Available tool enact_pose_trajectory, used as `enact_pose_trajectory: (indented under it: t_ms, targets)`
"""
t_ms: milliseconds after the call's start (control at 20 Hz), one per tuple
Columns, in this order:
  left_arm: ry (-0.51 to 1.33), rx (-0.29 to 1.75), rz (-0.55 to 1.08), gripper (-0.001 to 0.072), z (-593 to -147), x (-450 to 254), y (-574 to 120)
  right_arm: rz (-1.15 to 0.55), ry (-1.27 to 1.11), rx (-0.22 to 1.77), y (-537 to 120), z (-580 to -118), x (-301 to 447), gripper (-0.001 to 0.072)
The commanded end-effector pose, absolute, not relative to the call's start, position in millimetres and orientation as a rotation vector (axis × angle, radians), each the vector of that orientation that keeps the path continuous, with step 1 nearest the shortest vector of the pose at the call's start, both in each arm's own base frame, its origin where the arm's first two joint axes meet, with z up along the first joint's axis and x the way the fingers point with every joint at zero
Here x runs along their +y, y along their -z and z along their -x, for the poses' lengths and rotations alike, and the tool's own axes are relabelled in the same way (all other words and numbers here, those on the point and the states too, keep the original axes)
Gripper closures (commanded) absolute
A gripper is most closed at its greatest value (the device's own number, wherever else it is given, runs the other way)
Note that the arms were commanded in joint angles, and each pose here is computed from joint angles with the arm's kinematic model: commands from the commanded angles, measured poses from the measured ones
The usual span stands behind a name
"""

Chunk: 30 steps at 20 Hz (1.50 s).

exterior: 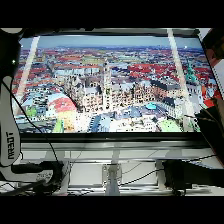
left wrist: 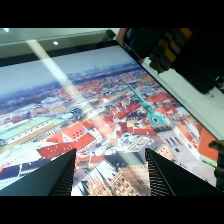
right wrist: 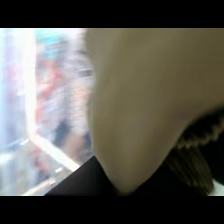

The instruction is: Fold the clothes and pants, and hang the long-sleeved shirts on hangers.

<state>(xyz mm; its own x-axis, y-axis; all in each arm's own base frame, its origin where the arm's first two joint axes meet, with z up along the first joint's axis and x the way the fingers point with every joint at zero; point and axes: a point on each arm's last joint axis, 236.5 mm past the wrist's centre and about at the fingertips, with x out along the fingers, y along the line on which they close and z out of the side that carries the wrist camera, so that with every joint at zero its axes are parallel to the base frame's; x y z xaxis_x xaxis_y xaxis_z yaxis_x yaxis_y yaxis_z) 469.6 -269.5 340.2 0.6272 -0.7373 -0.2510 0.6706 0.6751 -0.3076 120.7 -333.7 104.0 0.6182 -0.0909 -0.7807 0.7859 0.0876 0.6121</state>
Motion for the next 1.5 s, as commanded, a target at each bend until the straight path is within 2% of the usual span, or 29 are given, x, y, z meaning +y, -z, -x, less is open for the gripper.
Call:
enact_pose_trajectory:
  t_ms: [0, 150, 350, 500, 550, 600, 650, 750, 950, 1050, 1100, 1150, 1200, 1250, 1450]
  targets:
    - [0.772, 0.373, 0.142, 0.0241, -476, -261, -334, -1.340, 0.932, 0.868, -71, -64, -324, 0.0679]
    - [0.745, 0.370, 0.112, 0.0241, -480, -255, -332, -1.267, 1.129, 0.950, -63, -21, -337, 0.0679]
    - [0.723, 0.327, 0.122, 0.0241, -487, -252, -340, -1.081, 1.379, 0.961, -95, 29, -371, 0.0680]
    - [0.716, 0.308, 0.128, 0.0241, -489, -251, -345, -1.067, 1.419, 0.982, -100, 40, -373, 0.0678]
    - [0.716, 0.308, 0.128, 0.0241, -489, -251, -345, -1.077, 1.414, 0.991, -97, 39, -372, 0.0623]
    - [0.716, 0.308, 0.128, 0.0241, -489, -251, -345, -1.081, 1.412, 0.998, -96, 40, -371, 0.0373]
    - [0.716, 0.308, 0.128, 0.0241, -489, -251, -345, -1.078, 1.417, 1.001, -96, 41, -371, 0.0049]
    - [0.716, 0.308, 0.128, 0.0241, -489, -251, -345, -1.074, 1.421, 1.003, -96, 42, -372, 0.0025]
    - [0.716, 0.308, 0.128, 0.0241, -489, -251, -345, -1.053, 1.419, 0.965, -98, 38, -380, 0.0058]
    - [0.714, 0.306, 0.128, 0.0240, -490, -251, -345, -1.046, 1.385, 0.917, -100, 23, -387, 0.0345]
    - [0.712, 0.301, 0.130, 0.0240, -490, -251, -346, -1.037, 1.367, 0.896, -101, 15, -391, 0.0442]
    - [0.709, 0.293, 0.132, 0.0240, -491, -250, -348, -1.021, 1.335, 0.890, -101, 5, -394, 0.0505]
    - [0.706, 0.287, 0.135, 0.0240, -492, -250, -349, -0.997, 1.259, 0.879, -102, -15, -397, 0.0624]
    - [0.705, 0.286, 0.135, 0.0239, -492, -250, -350, -0.969, 1.158, 0.853, -105, -42, -399, 0.0678]
    - [0.706, 0.286, 0.136, 0.0239, -492, -250, -349, -0.768, 0.748, 0.768, -136, -178, -382, 0.0679]
